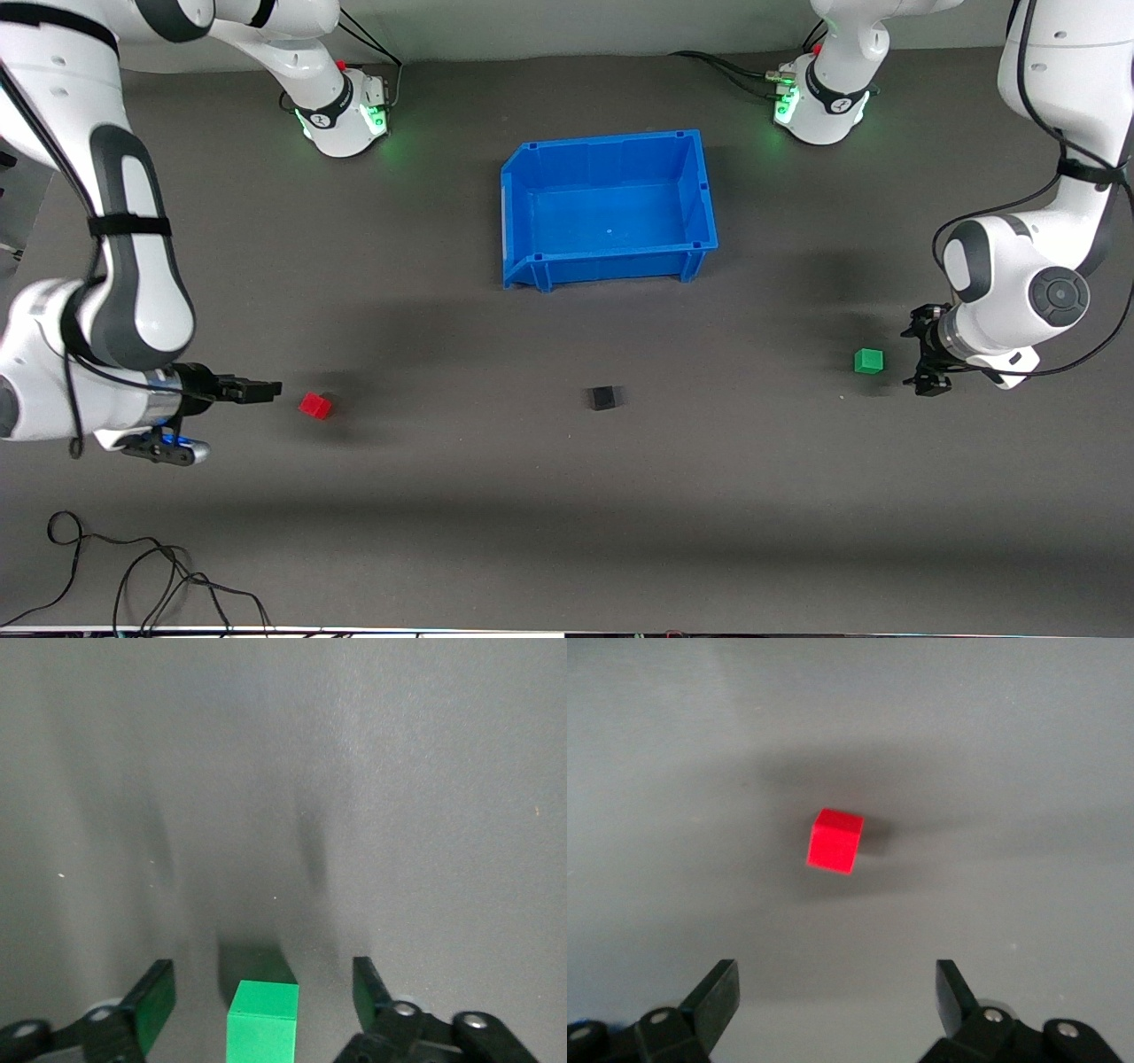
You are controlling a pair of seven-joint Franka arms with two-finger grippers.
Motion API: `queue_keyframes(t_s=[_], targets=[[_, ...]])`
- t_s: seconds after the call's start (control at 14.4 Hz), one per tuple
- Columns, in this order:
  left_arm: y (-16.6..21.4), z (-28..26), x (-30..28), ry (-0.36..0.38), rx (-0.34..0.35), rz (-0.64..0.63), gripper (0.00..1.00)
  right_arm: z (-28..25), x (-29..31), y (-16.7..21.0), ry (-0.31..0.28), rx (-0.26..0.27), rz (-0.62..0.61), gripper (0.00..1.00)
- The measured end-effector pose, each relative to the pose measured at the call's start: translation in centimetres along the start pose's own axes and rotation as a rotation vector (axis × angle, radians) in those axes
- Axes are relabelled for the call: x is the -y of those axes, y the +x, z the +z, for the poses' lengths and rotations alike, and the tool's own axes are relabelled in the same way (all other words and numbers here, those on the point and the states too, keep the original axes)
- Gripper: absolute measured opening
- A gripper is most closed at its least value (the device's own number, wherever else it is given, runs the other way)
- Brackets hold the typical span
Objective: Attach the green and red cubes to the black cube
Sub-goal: 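Lower the right gripper onto the red cube while the left gripper lowers onto green, then close the right gripper on the red cube while the left gripper grips green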
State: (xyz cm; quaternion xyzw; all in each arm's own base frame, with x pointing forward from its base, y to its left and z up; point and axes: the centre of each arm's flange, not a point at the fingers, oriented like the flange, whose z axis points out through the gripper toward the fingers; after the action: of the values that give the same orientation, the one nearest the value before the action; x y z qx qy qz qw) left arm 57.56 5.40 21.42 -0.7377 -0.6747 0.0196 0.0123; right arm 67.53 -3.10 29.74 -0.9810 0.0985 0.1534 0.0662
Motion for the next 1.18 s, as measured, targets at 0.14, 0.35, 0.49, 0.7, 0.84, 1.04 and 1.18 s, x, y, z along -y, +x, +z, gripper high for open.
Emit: queue_keyframes(t_s=[0.14,0.35,0.49,0.7,0.84,1.04,1.18], targets=[[-0.9,0.8,-0.3,0.006,0.013,0.008,0.87,2.6,-0.2,1.2,-0.001,-0.001,0.028,0.99],[-3.4,2.4,-1.2,0.019,0.035,0.036,0.88,5.7,-0.2,2.7,-0.003,-0.014,0.07,0.99],[-4.1,3.5,-1.3,0.035,0.038,0.047,0.86,7.5,-0.4,3.3,-0.003,-0.018,0.093,0.99],[-4.1,3.7,-1.4,0.039,0.037,0.05,0.86,9.5,-0.5,4.1,0.0,-0.027,0.167,0.98],[-3.7,3.5,-1.5,0.037,0.026,0.055,0.87,10.5,-0.3,4.4,0.001,-0.026,0.199,0.98],[-3.2,3.5,-1.5,0.041,0.016,0.059,0.87,11.3,-0.3,4.5,0.0,-0.015,0.211,0.98],[-3.2,3.6,-1.4,0.047,0.011,0.078,0.87,11.7,-0.3,4.6,0.001,-0.01,0.214,0.98]])
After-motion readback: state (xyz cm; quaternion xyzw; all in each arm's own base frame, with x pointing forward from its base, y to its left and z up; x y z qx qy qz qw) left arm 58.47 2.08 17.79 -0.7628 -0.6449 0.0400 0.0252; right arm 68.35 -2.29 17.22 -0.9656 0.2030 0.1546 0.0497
